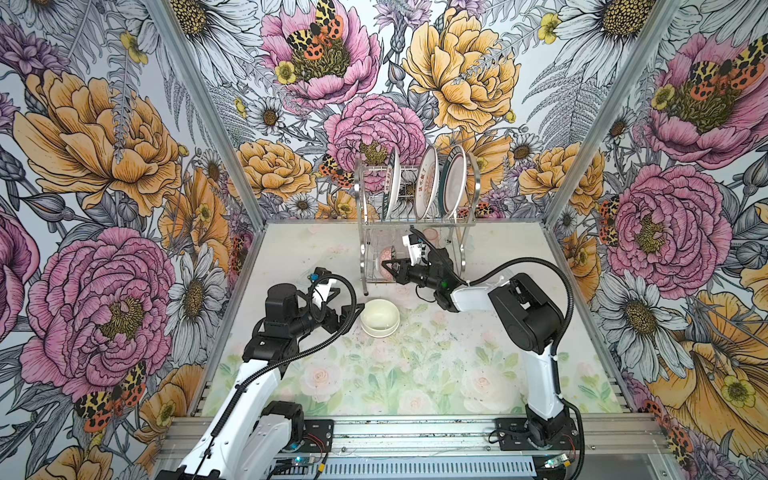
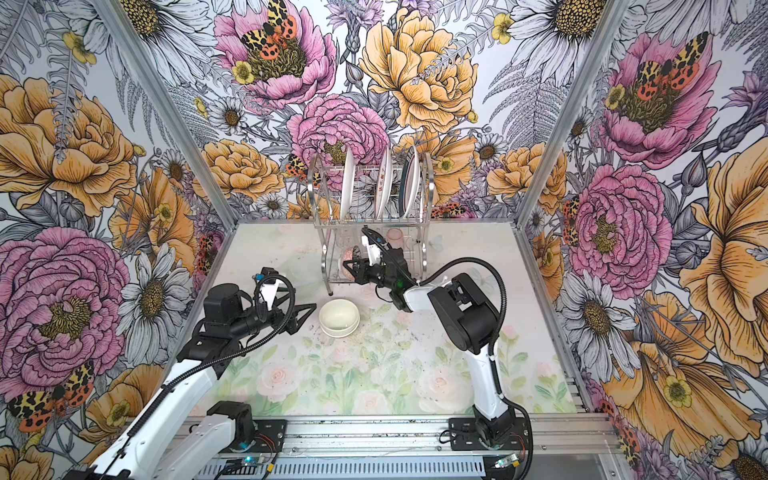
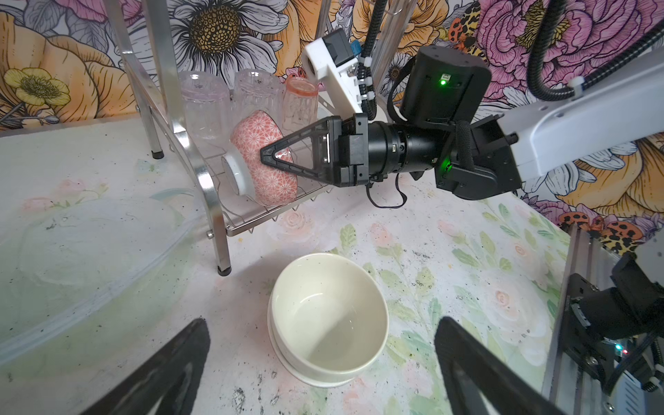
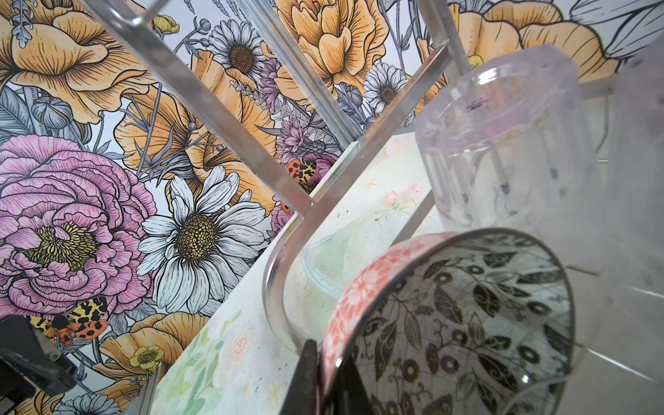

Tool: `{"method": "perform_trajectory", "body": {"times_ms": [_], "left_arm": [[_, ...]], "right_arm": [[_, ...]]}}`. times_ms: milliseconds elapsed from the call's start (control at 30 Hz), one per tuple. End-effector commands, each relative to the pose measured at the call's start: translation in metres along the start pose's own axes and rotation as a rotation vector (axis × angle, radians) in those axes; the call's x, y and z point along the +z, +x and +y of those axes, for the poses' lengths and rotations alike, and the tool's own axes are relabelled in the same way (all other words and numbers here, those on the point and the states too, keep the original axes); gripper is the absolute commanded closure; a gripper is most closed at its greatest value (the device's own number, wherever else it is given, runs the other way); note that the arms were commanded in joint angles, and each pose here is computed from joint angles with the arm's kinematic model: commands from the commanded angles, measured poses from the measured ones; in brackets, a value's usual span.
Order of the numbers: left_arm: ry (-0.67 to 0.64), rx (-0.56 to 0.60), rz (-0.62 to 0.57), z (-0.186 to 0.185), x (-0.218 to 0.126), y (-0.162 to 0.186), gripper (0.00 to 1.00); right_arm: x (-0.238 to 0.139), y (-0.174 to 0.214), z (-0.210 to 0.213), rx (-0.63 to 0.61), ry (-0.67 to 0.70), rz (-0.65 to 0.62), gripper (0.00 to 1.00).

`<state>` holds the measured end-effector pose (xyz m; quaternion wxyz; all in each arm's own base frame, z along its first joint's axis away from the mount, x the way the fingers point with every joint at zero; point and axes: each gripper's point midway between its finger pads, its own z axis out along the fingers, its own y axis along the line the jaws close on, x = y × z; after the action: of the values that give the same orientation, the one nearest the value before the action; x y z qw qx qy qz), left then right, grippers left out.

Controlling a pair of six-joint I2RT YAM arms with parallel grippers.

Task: Unload the mixed dishes from the dish rack
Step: 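Close the right gripper on the pink-patterned bowl's rim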

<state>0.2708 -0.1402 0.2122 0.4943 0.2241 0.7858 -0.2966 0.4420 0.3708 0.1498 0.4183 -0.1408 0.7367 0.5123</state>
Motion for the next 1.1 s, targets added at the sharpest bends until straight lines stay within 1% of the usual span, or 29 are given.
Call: {"method": "perform_trajectory", "body": {"times_ms": [0, 1067], "left_arm": [[-0.011, 0.022, 0.007, 0.0, 0.0, 0.004, 0.01], [-0.021, 0.025, 0.008, -0.001, -0.002, 0.003, 0.01]], "right_arm": [[-0.003, -0.03, 0.014, -0.041, -0.044, -0.099, 0.92], [-0.013, -0.064, 0.042, -0.021, -0.174, -0.262, 0.97]]}}
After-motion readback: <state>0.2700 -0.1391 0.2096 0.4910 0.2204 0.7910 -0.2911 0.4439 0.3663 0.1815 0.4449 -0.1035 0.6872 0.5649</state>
